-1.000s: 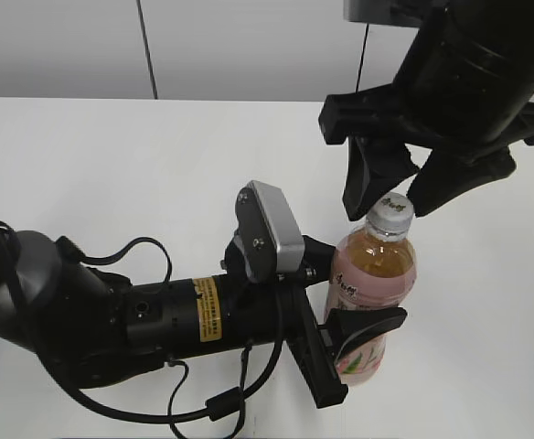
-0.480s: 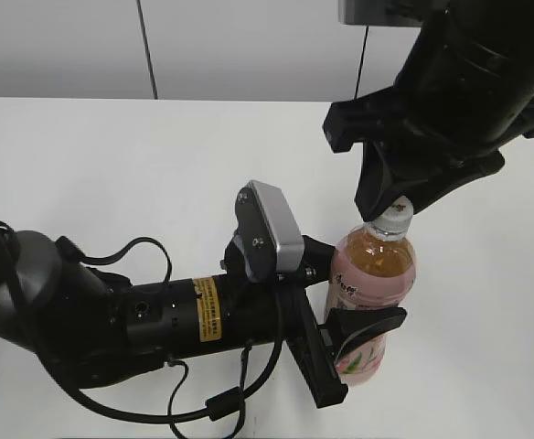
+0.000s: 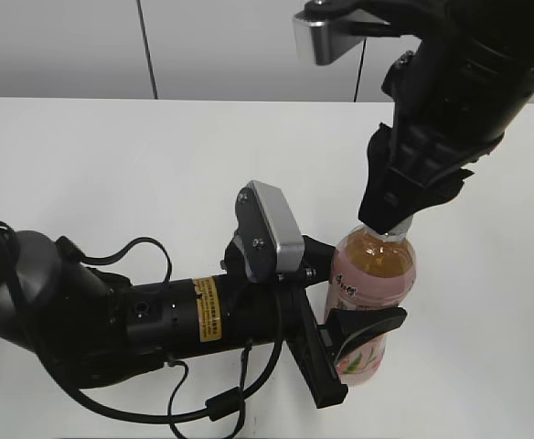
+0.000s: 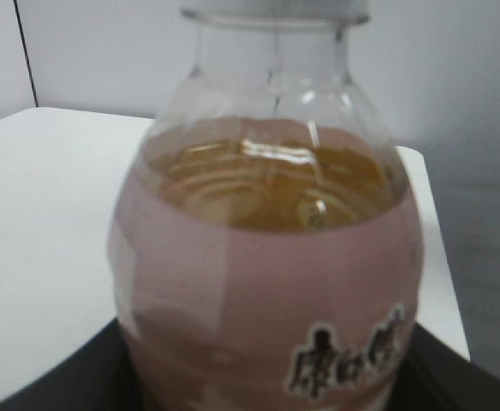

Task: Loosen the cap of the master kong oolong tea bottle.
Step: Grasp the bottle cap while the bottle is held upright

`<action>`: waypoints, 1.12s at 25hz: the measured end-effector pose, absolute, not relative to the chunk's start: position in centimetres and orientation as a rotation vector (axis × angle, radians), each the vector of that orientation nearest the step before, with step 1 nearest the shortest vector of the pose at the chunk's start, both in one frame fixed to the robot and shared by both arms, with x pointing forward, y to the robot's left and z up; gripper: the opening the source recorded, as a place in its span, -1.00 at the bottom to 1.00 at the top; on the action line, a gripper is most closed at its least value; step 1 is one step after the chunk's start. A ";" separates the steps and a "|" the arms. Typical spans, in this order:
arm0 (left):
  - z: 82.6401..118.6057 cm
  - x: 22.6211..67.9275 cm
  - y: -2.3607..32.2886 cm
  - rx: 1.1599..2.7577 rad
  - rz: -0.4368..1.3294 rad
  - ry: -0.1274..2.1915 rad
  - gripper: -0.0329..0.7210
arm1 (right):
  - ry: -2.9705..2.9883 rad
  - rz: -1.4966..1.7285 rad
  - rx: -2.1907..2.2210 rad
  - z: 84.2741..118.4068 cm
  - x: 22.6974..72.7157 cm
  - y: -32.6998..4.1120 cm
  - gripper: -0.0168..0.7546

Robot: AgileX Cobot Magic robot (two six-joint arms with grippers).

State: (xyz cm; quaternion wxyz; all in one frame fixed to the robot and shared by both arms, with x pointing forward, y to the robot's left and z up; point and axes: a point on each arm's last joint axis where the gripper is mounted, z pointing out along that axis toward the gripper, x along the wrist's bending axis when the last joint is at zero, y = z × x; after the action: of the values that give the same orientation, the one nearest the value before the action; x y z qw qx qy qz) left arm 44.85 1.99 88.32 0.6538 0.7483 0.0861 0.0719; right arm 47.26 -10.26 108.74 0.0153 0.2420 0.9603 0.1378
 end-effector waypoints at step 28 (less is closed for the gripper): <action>88.3 44.9 2.0 1.695 0.162 0.212 0.13 | 2.939 0.326 -0.448 108.7 47.4 -10.4 -0.24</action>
State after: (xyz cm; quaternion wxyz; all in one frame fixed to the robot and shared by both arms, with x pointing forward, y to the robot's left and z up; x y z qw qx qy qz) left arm 44.93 2.01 88.33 0.6541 0.7472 0.0934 0.0715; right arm 47.38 -10.43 108.73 0.0754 -0.1494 0.9799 0.1088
